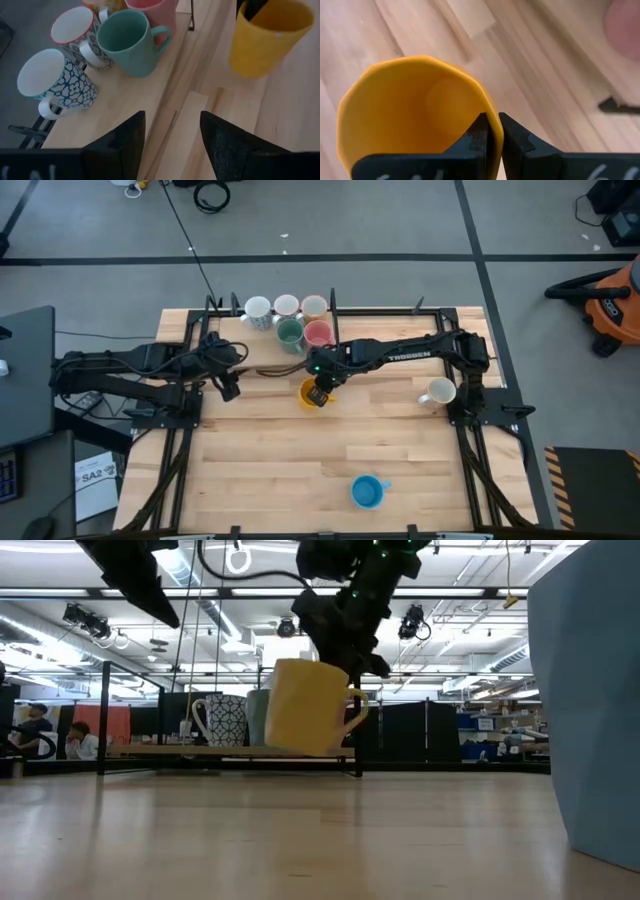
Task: Place coffee mugs
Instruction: Put the yellow mug on the shelf
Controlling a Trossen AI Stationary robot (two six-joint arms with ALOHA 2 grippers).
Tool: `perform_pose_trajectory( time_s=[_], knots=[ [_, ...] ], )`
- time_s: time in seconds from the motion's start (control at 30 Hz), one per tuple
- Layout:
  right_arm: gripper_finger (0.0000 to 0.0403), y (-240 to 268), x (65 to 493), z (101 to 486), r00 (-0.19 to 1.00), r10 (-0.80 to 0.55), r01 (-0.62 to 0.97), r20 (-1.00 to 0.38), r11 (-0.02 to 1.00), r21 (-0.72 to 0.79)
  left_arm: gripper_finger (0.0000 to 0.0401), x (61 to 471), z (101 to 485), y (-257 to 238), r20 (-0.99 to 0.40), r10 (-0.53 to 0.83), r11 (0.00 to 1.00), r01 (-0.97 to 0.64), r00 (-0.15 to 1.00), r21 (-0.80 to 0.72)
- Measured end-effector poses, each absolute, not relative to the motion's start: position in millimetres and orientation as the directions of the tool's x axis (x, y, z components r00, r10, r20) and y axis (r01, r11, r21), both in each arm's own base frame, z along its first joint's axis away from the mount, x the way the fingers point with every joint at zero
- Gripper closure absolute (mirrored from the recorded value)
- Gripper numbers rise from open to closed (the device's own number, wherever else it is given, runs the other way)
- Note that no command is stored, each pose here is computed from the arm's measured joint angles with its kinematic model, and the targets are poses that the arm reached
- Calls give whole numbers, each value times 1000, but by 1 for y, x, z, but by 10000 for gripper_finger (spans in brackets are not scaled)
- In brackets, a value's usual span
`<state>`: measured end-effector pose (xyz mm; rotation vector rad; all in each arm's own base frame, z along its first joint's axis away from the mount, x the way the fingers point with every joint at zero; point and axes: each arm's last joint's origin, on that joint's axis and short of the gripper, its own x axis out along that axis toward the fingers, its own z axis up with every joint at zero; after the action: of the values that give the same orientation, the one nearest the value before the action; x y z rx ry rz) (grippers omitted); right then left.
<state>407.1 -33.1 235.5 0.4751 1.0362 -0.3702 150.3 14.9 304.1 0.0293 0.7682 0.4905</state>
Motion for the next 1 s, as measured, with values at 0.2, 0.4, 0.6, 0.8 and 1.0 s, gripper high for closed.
perform_pose_trajectory(
  time_s=[0.2, 0.4, 0.6, 0.8, 1.0],
  knots=[
    [364, -32, 403, 223, 431, -67, 526, -900, 829, 191, 205, 153, 307, 15, -630, 436, 887, -424, 643, 182],
    [353, -32, 401, 217, 428, -67, 527, -902, 828, 189, 205, 154, 308, 15, -621, 436, 887, -426, 651, 176],
    [350, -32, 400, 214, 426, -66, 527, -902, 828, 188, 205, 154, 308, 15, -621, 436, 887, -426, 651, 176],
    [344, -33, 402, 215, 442, -68, 526, -895, 828, 197, 205, 154, 308, 15, -621, 437, 887, -427, 651, 177],
    [319, -34, 402, 216, 449, -70, 546, -891, 810, 212, 205, 154, 308, 15, -621, 436, 887, -426, 651, 176]
  ],
)
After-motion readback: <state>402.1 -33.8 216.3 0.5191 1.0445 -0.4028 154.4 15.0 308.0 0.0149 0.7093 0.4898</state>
